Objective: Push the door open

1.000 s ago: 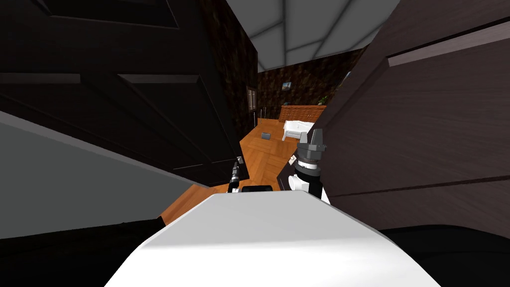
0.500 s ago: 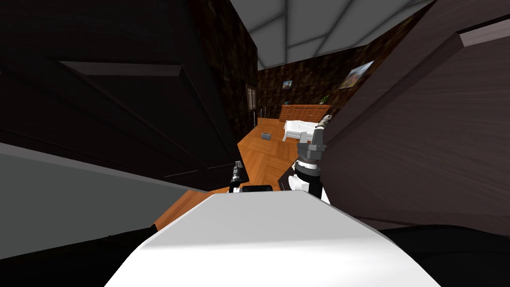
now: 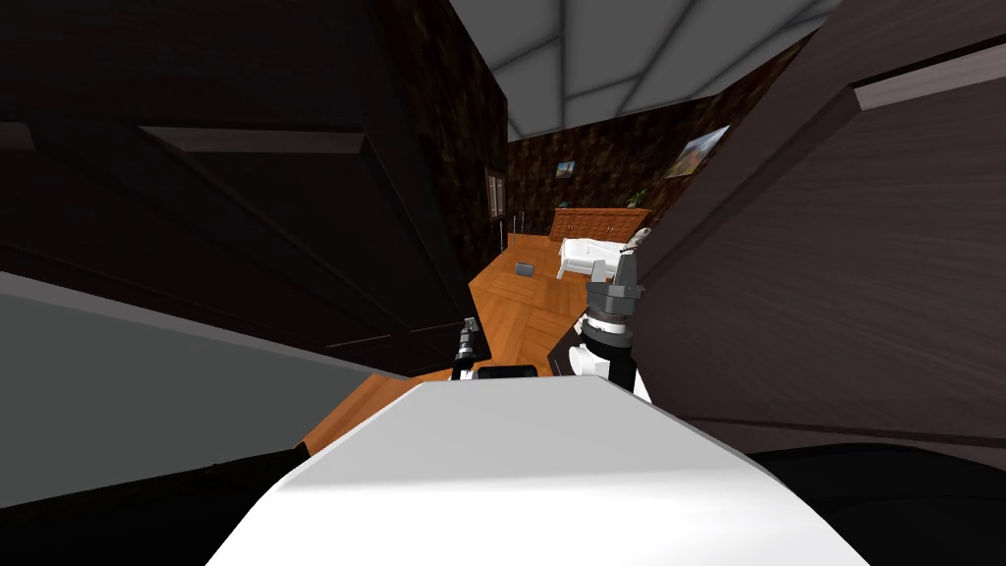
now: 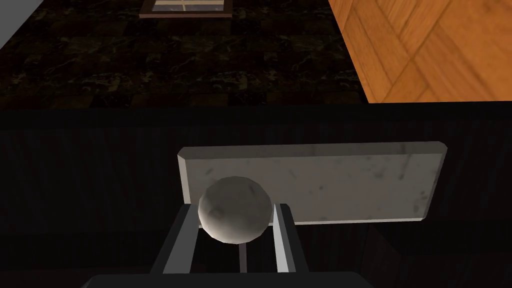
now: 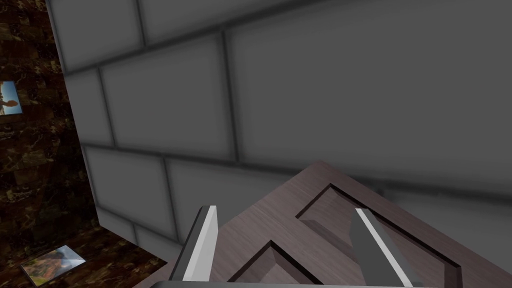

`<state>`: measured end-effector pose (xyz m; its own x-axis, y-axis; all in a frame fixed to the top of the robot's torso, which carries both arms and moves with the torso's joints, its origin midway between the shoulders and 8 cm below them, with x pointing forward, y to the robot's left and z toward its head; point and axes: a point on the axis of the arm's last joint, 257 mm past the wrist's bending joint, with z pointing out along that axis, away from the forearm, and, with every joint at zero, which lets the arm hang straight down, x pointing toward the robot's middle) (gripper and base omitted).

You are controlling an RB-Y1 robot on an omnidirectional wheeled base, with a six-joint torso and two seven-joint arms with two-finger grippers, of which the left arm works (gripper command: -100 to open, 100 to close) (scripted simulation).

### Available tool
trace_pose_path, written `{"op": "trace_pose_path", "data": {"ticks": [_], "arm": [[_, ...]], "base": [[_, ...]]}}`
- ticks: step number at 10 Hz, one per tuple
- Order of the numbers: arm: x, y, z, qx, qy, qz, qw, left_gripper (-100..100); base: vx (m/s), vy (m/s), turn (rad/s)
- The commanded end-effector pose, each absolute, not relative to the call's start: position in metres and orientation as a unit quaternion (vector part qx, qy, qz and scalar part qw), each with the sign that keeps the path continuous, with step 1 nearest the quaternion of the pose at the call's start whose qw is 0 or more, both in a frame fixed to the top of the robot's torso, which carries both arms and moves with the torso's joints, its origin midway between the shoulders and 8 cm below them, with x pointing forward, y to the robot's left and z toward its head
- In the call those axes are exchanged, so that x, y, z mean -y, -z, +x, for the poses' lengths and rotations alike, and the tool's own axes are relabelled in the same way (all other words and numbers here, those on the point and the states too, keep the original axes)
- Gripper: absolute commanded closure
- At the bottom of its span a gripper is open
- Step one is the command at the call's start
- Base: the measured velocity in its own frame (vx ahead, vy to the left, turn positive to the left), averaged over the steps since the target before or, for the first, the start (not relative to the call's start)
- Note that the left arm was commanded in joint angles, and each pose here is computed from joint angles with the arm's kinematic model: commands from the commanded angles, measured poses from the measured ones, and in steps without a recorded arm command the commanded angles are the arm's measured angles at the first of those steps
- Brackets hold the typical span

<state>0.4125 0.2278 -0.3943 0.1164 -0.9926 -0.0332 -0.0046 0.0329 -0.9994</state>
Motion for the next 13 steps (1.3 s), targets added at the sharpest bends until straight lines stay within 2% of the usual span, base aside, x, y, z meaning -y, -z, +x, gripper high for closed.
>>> {"op": "trace_pose_path", "data": {"ticks": [1, 6, 7, 13], "arm": [[-0.246, 0.394, 0.412, -0.479, 0.45, -0.519, 0.546, 100], [-0.281, 0.391, 0.411, -0.463, 0.428, -0.53, 0.567, 100], [-0.267, 0.394, 0.409, -0.475, 0.434, -0.522, 0.56, -100], [-0.214, 0.398, 0.398, -0.502, 0.456, -0.498, 0.54, -100]], "base": [[0.108, -0.005, 0.022], [0.207, -0.027, 0.074], [0.094, -0.002, 0.157], [-0.064, 0.013, 0.164]]}}
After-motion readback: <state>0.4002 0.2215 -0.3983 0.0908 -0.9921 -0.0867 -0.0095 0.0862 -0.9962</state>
